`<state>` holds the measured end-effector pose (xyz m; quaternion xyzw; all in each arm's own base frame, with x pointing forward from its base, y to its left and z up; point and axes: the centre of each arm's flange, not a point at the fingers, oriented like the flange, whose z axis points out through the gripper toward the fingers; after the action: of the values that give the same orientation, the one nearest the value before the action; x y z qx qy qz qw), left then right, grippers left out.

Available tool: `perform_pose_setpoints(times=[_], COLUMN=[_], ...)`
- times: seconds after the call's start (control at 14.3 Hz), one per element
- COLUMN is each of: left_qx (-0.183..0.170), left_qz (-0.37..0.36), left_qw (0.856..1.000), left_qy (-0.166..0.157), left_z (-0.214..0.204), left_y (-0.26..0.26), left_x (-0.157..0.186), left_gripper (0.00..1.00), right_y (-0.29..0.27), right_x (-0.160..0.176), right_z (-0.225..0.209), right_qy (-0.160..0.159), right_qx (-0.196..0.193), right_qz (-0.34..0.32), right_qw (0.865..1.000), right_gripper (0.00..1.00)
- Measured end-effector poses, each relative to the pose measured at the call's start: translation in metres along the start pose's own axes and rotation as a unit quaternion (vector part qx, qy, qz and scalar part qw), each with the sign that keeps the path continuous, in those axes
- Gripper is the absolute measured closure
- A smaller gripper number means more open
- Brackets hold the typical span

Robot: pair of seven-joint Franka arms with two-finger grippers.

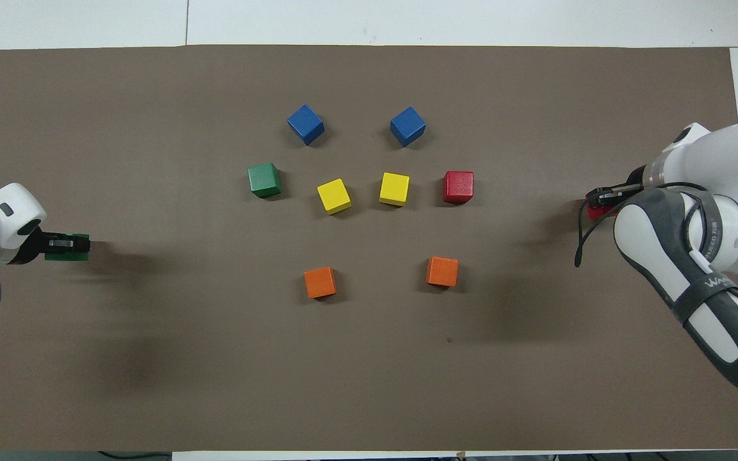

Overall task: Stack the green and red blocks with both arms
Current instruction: 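Carry green outward with the left gripper while the right gripper carries red, then set green down with the left gripper while the right gripper sets red down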

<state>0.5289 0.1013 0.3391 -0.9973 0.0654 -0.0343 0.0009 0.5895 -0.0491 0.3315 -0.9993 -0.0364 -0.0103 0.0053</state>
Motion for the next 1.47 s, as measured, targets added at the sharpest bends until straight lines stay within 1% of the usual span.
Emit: perform_pose_setpoints(times=[0.21, 0.42, 0.77, 1.19, 1.26, 1.4, 1.47], left_qx=[0.004, 0.003, 0.001, 0.000, 0.000, 0.000, 0.000], left_qz=[-0.002, -0.006, -0.014, -0.014, -0.014, -0.014, -0.014], left_qw=[1.000, 1.000, 1.000, 1.000, 1.000, 1.000, 1.000], left_qy=[0.010, 0.008, 0.004, 0.002, 0.002, 0.001, 0.000], left_z=[0.010, 0.018, 0.032, 0.034, 0.034, 0.035, 0.036], left_y=[0.001, 0.000, 0.000, 0.000, 0.000, 0.000, 0.000], left_x=[-0.005, -0.008, -0.009, -0.009, -0.009, -0.009, -0.009], left_gripper=[0.45, 0.45, 0.45, 0.45, 0.43, 0.26, 0.10], right_y=[0.011, 0.014, 0.016, 0.017, 0.017, 0.017, 0.017], right_x=[-0.008, -0.017, -0.023, -0.027, -0.027, -0.027, -0.026], right_z=[0.001, 0.010, 0.017, 0.023, 0.023, 0.023, 0.022], right_qy=[-0.001, 0.009, 0.008, 0.019, 0.019, 0.019, 0.018], right_qx=[0.000, -0.002, -0.003, -0.005, -0.005, -0.005, -0.005], right_qz=[-0.007, -0.005, -0.002, -0.001, -0.001, -0.001, -0.001], right_qw=[1.000, 1.000, 1.000, 1.000, 1.000, 1.000, 1.000], right_gripper=[0.45, 0.45, 0.45, 0.45, 0.42, 0.22, 0.12])
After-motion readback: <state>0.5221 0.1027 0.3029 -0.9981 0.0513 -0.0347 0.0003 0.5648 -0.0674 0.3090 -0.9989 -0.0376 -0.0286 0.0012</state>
